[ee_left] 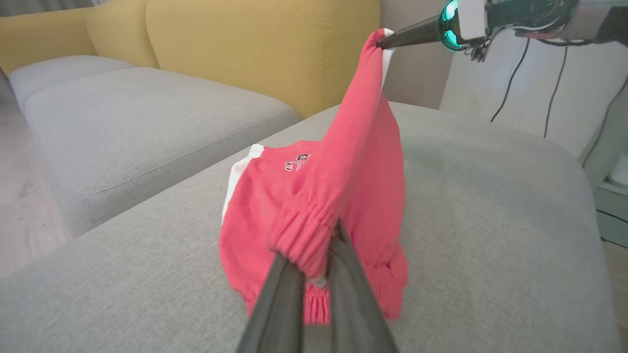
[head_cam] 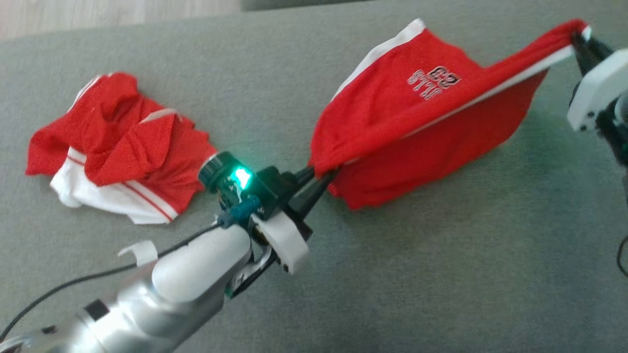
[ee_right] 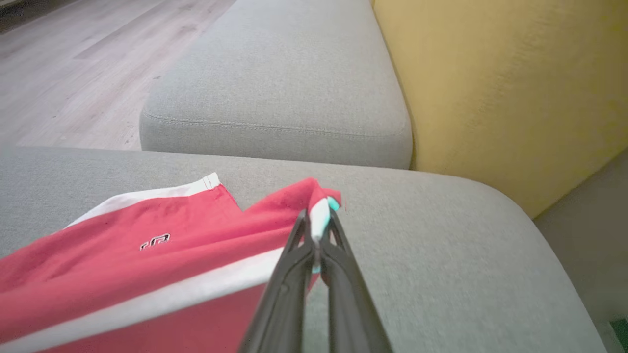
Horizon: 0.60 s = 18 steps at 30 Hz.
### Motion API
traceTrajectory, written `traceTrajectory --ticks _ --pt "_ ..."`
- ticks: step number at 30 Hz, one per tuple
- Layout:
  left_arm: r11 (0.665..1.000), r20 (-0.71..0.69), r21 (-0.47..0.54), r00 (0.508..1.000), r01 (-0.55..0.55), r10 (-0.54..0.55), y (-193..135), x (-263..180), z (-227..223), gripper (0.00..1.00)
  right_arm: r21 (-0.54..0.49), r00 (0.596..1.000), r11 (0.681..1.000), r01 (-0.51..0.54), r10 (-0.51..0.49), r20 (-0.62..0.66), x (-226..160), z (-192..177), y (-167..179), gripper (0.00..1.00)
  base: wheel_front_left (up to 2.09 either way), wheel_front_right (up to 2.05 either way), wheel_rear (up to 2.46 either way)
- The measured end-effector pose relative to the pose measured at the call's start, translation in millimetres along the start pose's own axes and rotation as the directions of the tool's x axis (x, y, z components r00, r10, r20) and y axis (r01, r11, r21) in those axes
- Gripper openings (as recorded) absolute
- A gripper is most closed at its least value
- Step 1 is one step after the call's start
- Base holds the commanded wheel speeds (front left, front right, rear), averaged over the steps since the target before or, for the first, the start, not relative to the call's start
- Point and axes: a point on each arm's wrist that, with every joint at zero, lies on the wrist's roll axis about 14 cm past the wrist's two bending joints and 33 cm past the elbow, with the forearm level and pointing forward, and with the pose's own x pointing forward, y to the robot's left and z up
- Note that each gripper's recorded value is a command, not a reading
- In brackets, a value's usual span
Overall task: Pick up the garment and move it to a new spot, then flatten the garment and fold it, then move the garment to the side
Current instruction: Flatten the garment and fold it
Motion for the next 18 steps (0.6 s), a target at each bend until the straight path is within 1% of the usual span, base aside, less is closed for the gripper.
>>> traceTrajectory --ticks 5,9,15,18 --pt "0.998 -0.009 -0.015 0.998 -0.055 0.055 26 5 -5 0.00 -0.040 0.999 0.999 -0.033 0.033 -0.003 38 12 22 0.00 0.00 0.00 0.00" --pt "0.996 -0.025 -0.032 0.996 -0.081 0.081 40 10 -14 0.00 -0.077 0.998 0.995 -0.066 0.065 -0.020 69 13 42 0.00 0.00 0.00 0.00" --pt "0.991 -0.062 -0.059 0.992 -0.116 0.113 56 13 -31 0.00 -0.102 0.992 0.988 -0.114 0.108 -0.059 106 -4 70 0.00 0.00 0.00 0.00" --pt "0.989 -0.080 -0.074 0.989 -0.129 0.123 60 12 -39 0.00 -0.084 0.989 0.987 -0.136 0.130 -0.075 120 -13 83 0.00 0.00 0.00 0.00"
